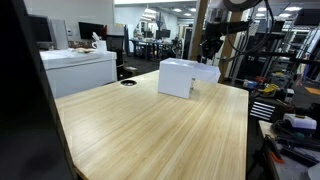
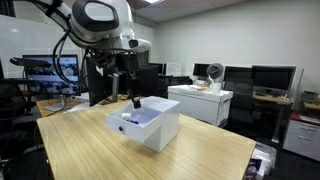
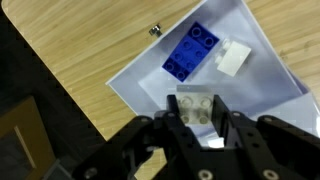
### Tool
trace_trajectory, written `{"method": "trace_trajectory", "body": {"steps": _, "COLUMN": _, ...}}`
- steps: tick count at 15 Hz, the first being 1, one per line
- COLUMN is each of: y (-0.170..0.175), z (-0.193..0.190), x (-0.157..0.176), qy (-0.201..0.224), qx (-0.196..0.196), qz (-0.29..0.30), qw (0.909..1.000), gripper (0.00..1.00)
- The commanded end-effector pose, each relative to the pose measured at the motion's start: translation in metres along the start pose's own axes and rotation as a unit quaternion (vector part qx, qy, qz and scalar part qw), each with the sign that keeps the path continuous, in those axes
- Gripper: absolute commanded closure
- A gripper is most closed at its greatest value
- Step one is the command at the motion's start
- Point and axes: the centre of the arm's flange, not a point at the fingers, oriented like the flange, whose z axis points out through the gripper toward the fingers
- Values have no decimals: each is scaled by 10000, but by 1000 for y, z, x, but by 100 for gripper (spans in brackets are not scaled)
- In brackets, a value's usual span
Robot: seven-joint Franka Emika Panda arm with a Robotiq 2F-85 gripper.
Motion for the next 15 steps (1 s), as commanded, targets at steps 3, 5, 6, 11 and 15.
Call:
{"method": "trace_trajectory", "body": {"steps": 3, "y": 1, "z": 20, "x": 1, "qy": -50, "qx": -166, "qz": 253, "qw": 9995, "gripper": 87}}
{"method": "trace_trajectory", "body": {"steps": 5, "y": 3, "z": 25, "x": 1, "qy": -30, "qx": -197, "qz": 277, "qw": 9994, "gripper": 67}}
{"method": "trace_trajectory", "body": {"steps": 6, "y": 5, "z": 26, "x": 1, "qy": 1, "qx": -238, "qz": 291, "qw": 9993, "gripper": 39}}
{"method": "trace_trajectory", "body": {"steps": 11, "y": 7, "z": 18, "x": 1, "qy": 122, "qx": -235, "qz": 324, "qw": 9991, "gripper": 14}}
{"method": "trace_trajectory", "body": {"steps": 15, "y": 10, "z": -6, "x": -4, "qy": 130, "qx": -296, "qz": 383, "qw": 9987, "gripper": 0}}
